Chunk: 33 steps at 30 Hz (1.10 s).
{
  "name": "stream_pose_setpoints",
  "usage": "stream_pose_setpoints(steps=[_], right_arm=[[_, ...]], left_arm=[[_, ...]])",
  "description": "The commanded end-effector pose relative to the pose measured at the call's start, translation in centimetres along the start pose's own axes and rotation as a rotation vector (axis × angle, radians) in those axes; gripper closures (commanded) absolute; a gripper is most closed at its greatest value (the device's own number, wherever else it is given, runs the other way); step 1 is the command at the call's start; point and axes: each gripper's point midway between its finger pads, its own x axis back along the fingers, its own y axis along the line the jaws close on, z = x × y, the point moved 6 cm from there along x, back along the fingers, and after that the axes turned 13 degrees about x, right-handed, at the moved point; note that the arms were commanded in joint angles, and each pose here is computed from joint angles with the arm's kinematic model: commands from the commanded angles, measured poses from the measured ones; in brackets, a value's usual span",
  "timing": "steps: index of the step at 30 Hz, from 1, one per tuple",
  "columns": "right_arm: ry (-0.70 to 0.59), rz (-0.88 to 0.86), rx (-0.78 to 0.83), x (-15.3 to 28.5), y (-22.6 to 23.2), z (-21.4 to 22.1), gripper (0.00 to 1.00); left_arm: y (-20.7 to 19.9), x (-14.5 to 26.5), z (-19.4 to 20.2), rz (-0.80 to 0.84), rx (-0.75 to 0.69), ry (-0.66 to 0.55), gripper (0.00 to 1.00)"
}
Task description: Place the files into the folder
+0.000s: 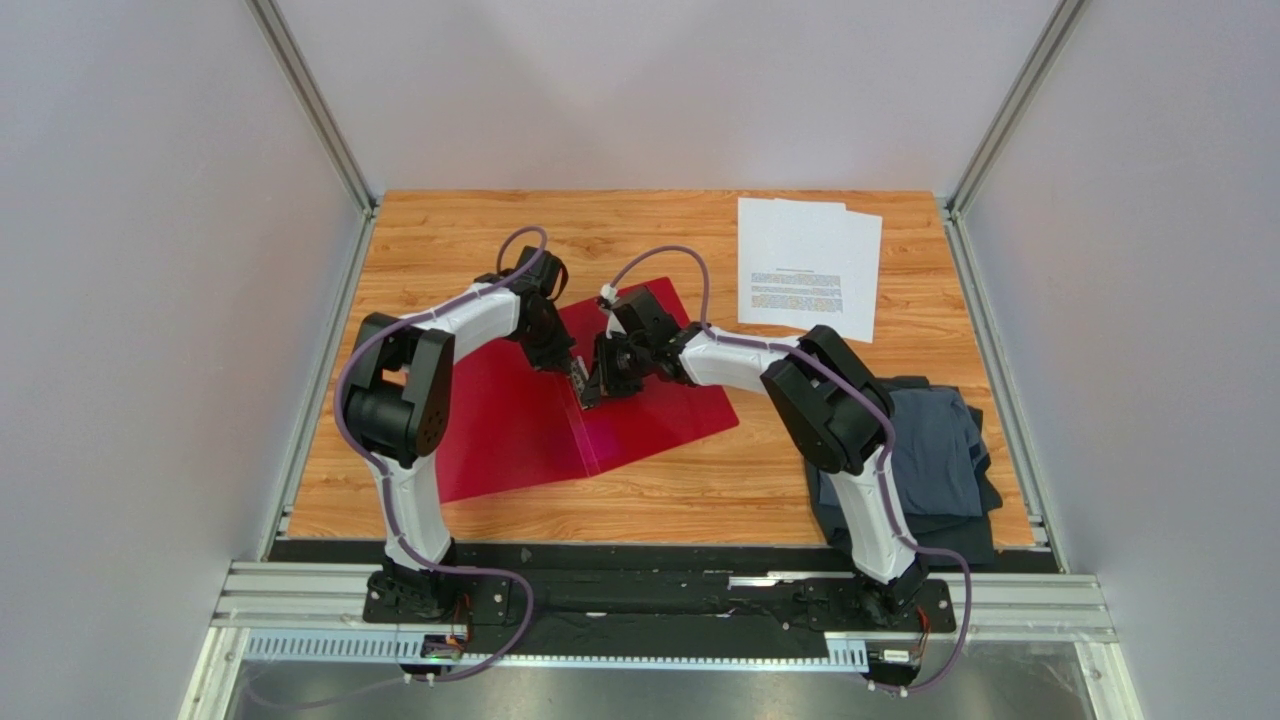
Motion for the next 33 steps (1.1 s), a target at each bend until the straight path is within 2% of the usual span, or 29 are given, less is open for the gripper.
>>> stream_pose_setpoints(steps=[1, 6, 8, 13, 19, 21, 25, 33], right_arm=[[0.043, 0.123, 0.066, -0.7, -0.5, 1.7, 1.0], [0.112, 0.326, 0.091, -1.4, -2.2, 4.3, 1.0], [0.145, 0.468, 0.094, -1.1, -3.6, 5.2, 1.0], [0.273, 0.707, 0.117, -1.2, -6.0, 8.4, 1.0], [0.368, 0.886, 0.153, -1.6, -7.9, 11.1, 1.0], [0.377, 0.892, 0.147, -1.7, -8.4, 11.9, 1.0], [0.333, 0.954, 0.184, -0.2, -8.3, 10.4, 1.0], [0.13, 0.704, 0.189, 1.2, -1.8, 2.8, 1.0]], left_arm=[[2.8, -1.8, 2.4, -0.132, -0.022, 0.072, 1.0], [3.1, -1.8, 2.3, -0.149, -0.032, 0.066, 1.0], [3.2, -1.8, 2.4, -0.152, -0.037, 0.063, 1.0], [3.2, -2.0, 2.4, -0.156, -0.043, 0.068, 1.0], [3.1, -2.1, 2.3, -0.158, -0.049, 0.068, 1.0], [3.1, -2.1, 2.3, -0.158, -0.053, 0.071, 1.0], [3.2, -2.2, 2.4, -0.161, -0.061, 0.072, 1.0], [3.3, -2.5, 2.6, -0.166, -0.064, 0.078, 1.0]])
